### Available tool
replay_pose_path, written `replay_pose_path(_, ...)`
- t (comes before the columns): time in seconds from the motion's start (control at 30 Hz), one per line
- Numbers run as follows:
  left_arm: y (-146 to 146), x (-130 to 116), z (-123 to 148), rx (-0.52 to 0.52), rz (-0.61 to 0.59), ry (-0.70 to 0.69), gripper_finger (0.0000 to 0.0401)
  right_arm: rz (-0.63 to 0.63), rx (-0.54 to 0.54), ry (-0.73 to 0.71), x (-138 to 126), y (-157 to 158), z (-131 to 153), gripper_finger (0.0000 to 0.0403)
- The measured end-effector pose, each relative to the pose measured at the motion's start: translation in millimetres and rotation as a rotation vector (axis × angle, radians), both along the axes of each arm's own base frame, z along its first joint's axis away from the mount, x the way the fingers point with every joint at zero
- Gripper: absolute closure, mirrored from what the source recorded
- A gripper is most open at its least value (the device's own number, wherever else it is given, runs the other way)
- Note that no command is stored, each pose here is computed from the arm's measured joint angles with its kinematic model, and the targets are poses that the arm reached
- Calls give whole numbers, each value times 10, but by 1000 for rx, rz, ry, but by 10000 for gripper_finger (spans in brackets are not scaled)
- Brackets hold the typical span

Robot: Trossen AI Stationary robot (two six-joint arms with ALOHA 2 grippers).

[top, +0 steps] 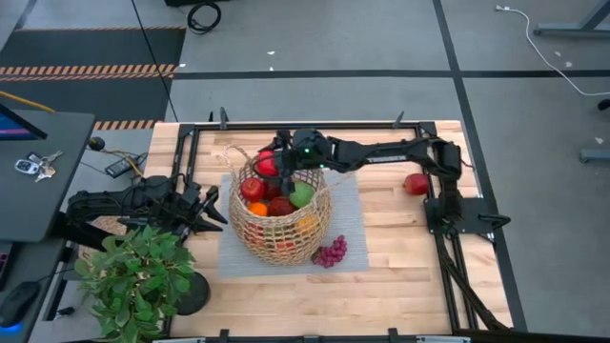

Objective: Build produce basket
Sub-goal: Put the red apple into the brown basket

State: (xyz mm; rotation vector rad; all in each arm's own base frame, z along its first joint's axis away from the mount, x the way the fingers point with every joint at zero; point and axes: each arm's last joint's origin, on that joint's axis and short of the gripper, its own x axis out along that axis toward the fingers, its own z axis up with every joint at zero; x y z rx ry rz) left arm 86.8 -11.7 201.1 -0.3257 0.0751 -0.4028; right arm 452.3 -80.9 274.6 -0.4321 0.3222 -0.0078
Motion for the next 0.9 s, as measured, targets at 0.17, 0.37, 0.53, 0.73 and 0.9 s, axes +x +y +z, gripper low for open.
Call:
replay_pose_path(0.17,0,0,-1,0,0,0,280,19,13,15,94,-56,-218,46)
replay_pose_path(0.37,0,0,-1,0,0,0,280,76,-5,95,95,144,-283,46)
replay_pose_path(0.53,0,0,-1,0,0,0,280,124,-32,129,101,335,-305,46)
replay_pose_path(0.73,0,0,0,0,0,0,280,101,-51,139,108,430,-309,45)
replay_pose_path(0.9,0,0,0,0,0,0,280,92,-51,139,108,433,-309,44)
